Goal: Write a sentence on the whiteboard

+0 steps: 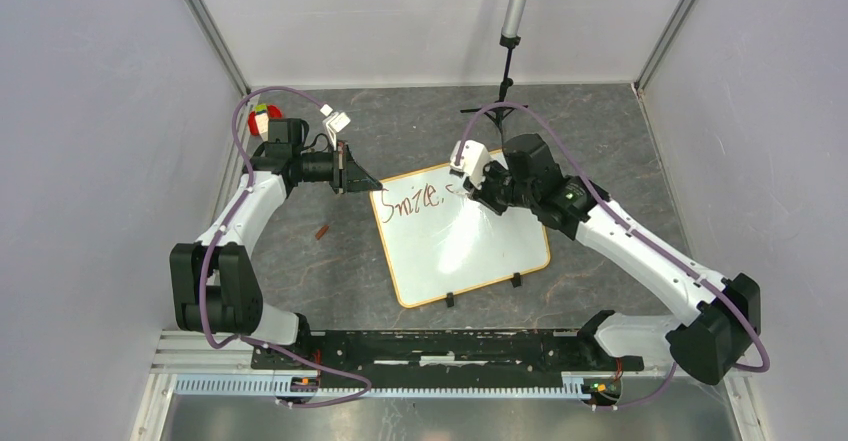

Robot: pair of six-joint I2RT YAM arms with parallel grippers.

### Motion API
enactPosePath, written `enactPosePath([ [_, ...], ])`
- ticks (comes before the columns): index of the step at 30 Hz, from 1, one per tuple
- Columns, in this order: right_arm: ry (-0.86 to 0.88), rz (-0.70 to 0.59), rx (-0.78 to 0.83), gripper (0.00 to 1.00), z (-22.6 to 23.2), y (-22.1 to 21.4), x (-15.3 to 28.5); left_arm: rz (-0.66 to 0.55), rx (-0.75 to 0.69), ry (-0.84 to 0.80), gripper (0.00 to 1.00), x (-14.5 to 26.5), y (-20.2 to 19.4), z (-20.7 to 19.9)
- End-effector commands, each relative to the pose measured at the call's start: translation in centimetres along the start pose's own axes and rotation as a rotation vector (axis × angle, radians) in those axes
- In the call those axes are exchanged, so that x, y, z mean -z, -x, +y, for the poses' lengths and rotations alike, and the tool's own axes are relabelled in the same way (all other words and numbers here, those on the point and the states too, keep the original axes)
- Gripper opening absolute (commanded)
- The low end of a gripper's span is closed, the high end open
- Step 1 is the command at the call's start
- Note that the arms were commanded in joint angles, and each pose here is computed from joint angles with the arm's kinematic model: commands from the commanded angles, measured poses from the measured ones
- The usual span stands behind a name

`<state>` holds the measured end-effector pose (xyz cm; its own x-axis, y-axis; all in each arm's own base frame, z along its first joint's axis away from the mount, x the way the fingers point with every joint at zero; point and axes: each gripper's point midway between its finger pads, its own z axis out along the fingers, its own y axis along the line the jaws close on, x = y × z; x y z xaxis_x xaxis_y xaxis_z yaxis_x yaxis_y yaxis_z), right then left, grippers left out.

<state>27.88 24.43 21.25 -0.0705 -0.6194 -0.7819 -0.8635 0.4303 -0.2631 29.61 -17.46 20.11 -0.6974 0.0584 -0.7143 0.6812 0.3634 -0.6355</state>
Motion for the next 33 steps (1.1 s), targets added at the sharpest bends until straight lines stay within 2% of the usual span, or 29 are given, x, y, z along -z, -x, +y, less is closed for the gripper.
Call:
enactPosePath([
  [1, -0.027, 0.030, 0.006, 0.00, -0.3, -0.9, 0.5, -0.002, -0.007, 0.002, 0.02, -0.4, 0.6, -0.2],
  [6, 0.043, 0.017, -0.004, 0.00, 1.1, -0.9, 0.3, -0.002, -0.006, 0.003, 0.02, -0.4, 0.6, -0.1],
  [17, 0.141, -0.083, 0.003, 0.00, 2.5, 2.6, 0.2, -0.002, -0.007, 0.000, 0.02, -0.4, 0.5, -0.3],
  [26, 0.126, -0.142, 0.007, 0.00, 0.0, 3.5, 2.8, -0.003, -0.008, 0.001, 0.02, -0.4, 0.6, -0.3],
  [33, 0.109, -0.130, -0.004, 0.00, -1.6, 2.4, 2.6, -0.001, -0.007, 0.001, 0.02, -0.4, 0.6, -0.2],
])
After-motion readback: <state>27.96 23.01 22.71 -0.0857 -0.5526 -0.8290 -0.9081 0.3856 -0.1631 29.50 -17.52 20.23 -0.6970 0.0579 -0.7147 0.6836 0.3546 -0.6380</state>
